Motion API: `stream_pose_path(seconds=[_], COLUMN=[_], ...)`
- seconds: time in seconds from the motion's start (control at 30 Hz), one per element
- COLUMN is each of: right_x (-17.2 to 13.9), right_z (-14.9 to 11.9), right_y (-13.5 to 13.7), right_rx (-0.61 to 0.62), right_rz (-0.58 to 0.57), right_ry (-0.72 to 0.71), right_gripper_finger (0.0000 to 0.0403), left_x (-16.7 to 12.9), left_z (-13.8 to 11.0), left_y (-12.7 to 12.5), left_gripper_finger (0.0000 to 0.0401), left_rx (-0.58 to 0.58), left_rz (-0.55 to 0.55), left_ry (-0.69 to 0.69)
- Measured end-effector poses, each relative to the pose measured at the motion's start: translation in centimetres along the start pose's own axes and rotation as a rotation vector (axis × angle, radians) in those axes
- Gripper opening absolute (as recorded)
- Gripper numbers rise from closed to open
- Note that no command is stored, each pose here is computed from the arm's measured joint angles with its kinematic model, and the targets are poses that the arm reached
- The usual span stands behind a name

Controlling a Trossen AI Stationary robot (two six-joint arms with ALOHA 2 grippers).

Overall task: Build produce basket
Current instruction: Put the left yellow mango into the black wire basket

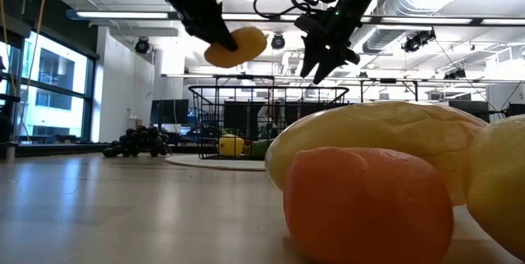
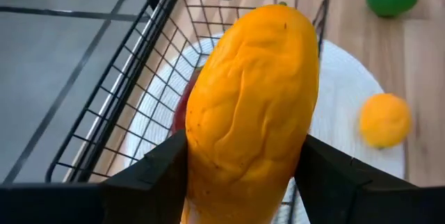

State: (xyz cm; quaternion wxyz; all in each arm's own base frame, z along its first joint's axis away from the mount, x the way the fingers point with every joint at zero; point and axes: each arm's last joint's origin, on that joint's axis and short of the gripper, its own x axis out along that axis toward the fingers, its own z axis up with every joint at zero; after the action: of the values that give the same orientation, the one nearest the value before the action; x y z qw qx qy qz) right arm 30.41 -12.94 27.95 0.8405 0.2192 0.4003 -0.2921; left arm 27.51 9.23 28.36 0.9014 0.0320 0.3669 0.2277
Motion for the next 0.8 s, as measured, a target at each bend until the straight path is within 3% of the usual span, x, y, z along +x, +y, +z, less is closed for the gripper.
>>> stream_pose_path(seconds=[0.4,0.8], right_x=[0.0,-0.6], right_z=[0.0,0.1], right_y=[-0.8,-2.8], right_rx=[0.247,0.418], right_rz=[-0.03,-0.156], right_ry=[0.018,-0.002], right_gripper_finger=[0.0213,0.0213], left_x=[4.0,6.0], left_z=[-1.4,-2.9], left_y=[2.7,2.8], left_gripper_finger=[0.0232,0.0274], left_rx=[0.018,0.042], left_rz=[-0.077,-0.08], left_ry=[0.091,0.222])
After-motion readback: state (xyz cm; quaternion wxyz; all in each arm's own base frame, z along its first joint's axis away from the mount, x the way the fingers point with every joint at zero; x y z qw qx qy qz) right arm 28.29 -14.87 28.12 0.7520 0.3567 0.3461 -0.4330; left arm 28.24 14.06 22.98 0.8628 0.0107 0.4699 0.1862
